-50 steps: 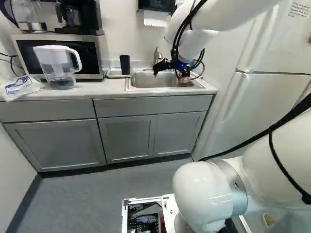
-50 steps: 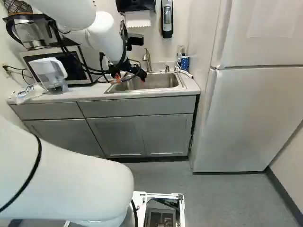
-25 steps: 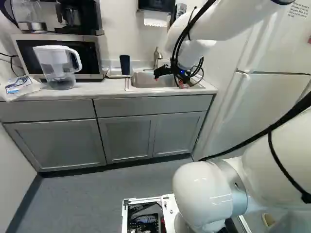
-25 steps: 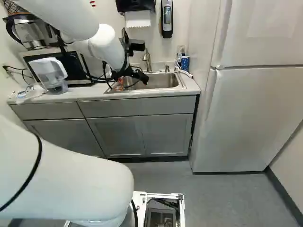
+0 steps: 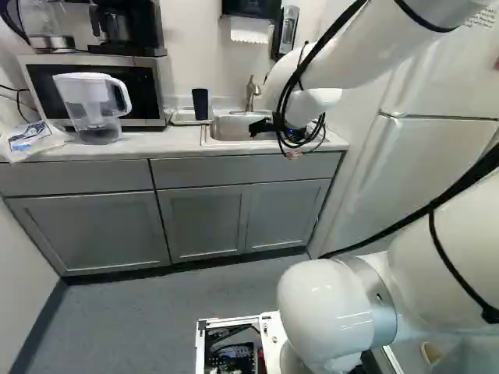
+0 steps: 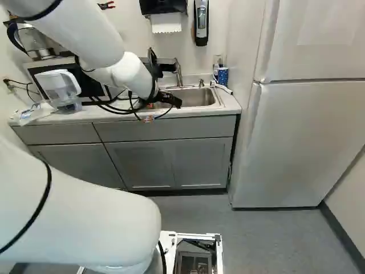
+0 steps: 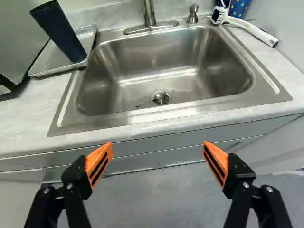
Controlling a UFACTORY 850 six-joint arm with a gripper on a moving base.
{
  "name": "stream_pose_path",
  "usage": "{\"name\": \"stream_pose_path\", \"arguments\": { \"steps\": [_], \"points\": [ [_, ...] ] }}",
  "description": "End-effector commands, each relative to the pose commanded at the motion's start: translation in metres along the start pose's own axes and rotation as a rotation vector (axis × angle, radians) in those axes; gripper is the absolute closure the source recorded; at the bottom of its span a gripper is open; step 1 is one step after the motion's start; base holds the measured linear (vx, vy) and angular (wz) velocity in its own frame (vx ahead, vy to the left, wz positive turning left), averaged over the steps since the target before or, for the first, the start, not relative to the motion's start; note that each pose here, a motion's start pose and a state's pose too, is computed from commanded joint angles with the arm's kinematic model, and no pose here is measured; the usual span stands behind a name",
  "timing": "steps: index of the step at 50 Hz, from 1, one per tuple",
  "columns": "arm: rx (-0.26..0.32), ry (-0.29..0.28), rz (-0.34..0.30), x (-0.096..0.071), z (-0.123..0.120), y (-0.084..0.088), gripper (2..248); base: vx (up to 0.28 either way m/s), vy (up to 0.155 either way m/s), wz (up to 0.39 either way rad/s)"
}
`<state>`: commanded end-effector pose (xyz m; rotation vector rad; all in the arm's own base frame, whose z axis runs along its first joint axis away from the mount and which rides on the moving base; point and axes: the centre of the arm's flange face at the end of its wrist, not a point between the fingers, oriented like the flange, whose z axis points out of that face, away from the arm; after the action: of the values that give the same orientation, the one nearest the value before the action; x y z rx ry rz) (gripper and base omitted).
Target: Rinse the cup and place it in the tray
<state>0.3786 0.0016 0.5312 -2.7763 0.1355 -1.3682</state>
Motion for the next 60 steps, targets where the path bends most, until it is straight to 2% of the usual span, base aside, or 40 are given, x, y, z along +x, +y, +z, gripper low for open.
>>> {"name": "stream_pose_path", "arguments": {
  "steps": [30,42,60],
  "points": [
    [-0.026,0.122,-0.041,-0.072,0.021,0.011,3,0.0,0.0,0.0],
    [-0.025,0.17,-0.057,-0.102,0.025,0.014,3,0.0,0.0,0.0],
    [-0.017,0.228,-0.075,-0.137,0.025,0.017,3,0.0,0.0,0.0]
  ]
}}
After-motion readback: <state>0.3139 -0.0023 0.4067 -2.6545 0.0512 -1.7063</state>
